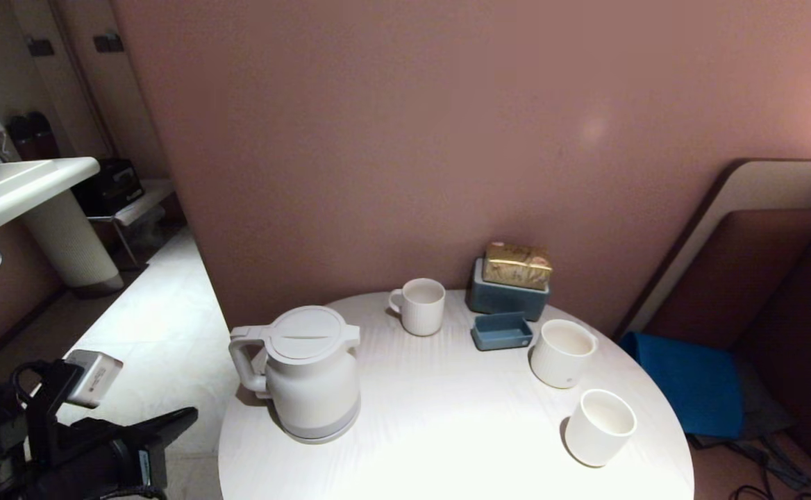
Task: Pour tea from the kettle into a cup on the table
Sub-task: Pick up the kettle
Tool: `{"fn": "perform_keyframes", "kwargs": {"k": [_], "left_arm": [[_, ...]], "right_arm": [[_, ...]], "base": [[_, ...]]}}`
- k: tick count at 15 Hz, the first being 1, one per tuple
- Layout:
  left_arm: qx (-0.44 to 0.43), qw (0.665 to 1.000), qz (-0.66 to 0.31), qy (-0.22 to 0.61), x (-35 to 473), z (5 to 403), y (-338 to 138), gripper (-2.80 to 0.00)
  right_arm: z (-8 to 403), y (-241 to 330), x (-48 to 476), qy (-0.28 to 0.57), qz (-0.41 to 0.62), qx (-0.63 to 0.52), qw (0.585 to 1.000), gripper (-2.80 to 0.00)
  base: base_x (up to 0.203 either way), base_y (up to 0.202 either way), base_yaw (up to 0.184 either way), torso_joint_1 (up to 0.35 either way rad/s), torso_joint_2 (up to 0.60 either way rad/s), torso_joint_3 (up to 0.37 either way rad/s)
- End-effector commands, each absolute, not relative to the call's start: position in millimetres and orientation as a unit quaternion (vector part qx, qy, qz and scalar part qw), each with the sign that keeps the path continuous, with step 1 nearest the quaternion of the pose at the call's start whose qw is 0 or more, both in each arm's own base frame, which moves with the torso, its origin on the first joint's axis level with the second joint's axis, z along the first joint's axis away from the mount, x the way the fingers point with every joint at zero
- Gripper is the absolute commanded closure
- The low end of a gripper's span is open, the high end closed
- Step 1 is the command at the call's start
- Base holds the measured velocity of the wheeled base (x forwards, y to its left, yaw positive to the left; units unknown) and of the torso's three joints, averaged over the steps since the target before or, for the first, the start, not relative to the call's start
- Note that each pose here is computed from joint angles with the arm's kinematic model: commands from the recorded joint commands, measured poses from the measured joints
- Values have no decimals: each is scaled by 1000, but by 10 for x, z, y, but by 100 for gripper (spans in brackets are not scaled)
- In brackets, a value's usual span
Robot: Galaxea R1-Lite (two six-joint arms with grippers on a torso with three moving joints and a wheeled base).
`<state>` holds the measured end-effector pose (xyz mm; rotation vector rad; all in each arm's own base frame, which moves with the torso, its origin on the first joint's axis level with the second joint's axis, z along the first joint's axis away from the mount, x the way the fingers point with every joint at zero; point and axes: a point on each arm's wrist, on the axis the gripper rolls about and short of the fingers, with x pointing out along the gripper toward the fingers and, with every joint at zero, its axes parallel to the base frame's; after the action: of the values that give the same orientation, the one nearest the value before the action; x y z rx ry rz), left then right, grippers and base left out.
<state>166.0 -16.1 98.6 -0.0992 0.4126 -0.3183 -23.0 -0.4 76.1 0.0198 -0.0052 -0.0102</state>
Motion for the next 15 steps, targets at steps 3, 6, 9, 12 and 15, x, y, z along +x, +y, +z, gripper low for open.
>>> {"fn": "perform_keyframes", "kwargs": {"k": [3, 6, 9, 12, 15], "left_arm": [[-55, 959, -170, 218, 1840, 940, -235, 0], [-53, 958, -156, 233, 1960, 862, -242, 0], [-50, 962, -135, 233, 1986, 859, -233, -280], [-51, 958, -134, 250, 2094, 742, -243, -280], [-48, 960, -133, 241, 2273, 572, -259, -280]], "right_arm": [[758, -5, -228, -2, -5, 10, 1000, 0], [758, -5, -228, -2, -5, 10, 1000, 0], [761, -5, -229, -2, -5, 10, 1000, 0], [758, -5, -228, -2, -5, 11, 1000, 0], [758, -5, -228, -2, -5, 11, 1000, 0]], "base": [[0, 0, 0, 0, 0, 0], [0, 0, 0, 0, 0, 0], [0, 0, 0, 0, 0, 0], [0, 0, 0, 0, 0, 0], [0, 0, 0, 0, 0, 0]]}}
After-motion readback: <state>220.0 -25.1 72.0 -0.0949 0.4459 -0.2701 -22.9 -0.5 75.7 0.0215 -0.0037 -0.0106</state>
